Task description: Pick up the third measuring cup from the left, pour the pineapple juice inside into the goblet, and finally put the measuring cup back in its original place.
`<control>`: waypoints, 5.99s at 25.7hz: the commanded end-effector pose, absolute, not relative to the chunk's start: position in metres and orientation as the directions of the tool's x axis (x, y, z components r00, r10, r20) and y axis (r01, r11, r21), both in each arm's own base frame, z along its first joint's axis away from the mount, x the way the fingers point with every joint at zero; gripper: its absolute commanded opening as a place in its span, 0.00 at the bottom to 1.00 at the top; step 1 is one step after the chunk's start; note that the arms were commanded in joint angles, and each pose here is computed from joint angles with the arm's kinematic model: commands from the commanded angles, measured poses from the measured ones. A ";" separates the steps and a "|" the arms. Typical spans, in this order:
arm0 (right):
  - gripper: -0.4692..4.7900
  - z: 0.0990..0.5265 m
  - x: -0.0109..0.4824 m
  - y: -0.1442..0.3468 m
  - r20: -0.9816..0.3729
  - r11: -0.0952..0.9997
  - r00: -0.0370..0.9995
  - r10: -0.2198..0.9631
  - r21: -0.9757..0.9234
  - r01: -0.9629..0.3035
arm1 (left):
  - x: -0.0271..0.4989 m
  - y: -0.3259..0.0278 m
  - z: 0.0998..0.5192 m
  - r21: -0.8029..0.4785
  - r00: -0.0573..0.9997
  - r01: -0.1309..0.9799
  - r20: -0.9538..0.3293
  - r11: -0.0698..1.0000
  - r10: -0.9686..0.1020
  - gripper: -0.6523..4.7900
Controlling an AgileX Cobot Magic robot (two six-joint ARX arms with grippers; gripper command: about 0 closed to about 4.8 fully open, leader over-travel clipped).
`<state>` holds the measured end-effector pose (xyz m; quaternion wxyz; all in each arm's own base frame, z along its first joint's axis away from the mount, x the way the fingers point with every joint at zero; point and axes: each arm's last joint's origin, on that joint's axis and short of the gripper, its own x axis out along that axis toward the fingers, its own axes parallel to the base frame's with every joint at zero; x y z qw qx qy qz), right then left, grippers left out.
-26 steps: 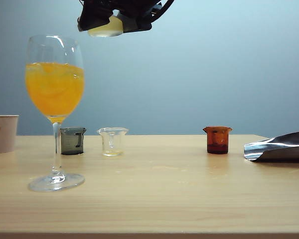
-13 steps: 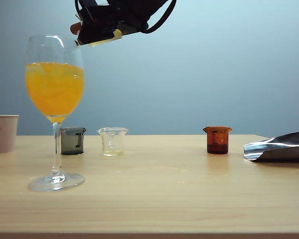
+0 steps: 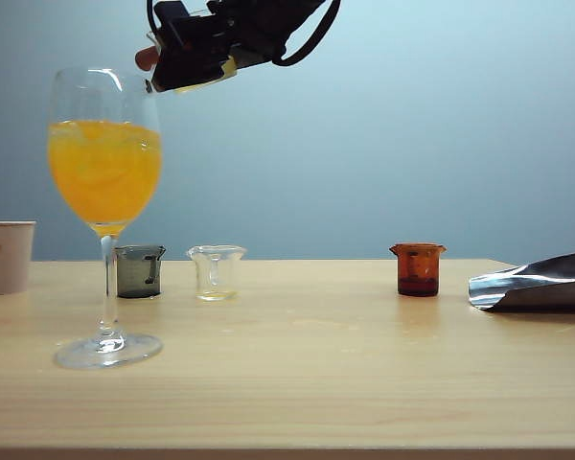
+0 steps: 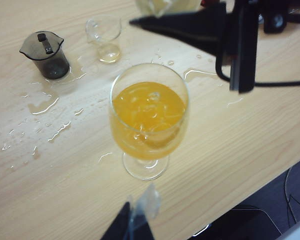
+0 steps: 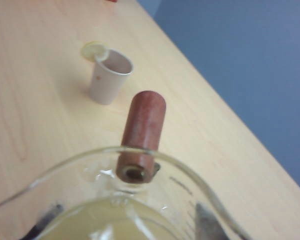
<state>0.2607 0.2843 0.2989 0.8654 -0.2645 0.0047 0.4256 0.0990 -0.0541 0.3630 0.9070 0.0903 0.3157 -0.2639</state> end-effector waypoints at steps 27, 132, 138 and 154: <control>0.29 0.309 0.245 0.298 -0.168 0.318 0.615 0.771 -0.734 -0.600 | 0.098 -0.054 0.365 -0.003 0.671 0.533 -0.607 0.846 -0.426 0.11; 0.29 0.327 0.242 0.302 0.015 0.028 0.589 0.808 -1.000 -0.013 | 0.099 -0.054 0.365 -0.003 0.671 0.533 -0.607 0.846 -0.426 0.11; 0.29 0.330 0.241 0.302 0.050 0.019 0.588 0.807 -0.998 0.059 | 0.099 -0.054 0.365 -0.003 0.671 0.533 -0.607 0.846 -0.426 0.11; 0.29 0.333 0.238 0.305 0.085 -0.027 0.581 0.810 -0.983 0.182 | 0.098 -0.054 0.365 -0.003 0.671 0.533 -0.607 0.846 -0.426 0.11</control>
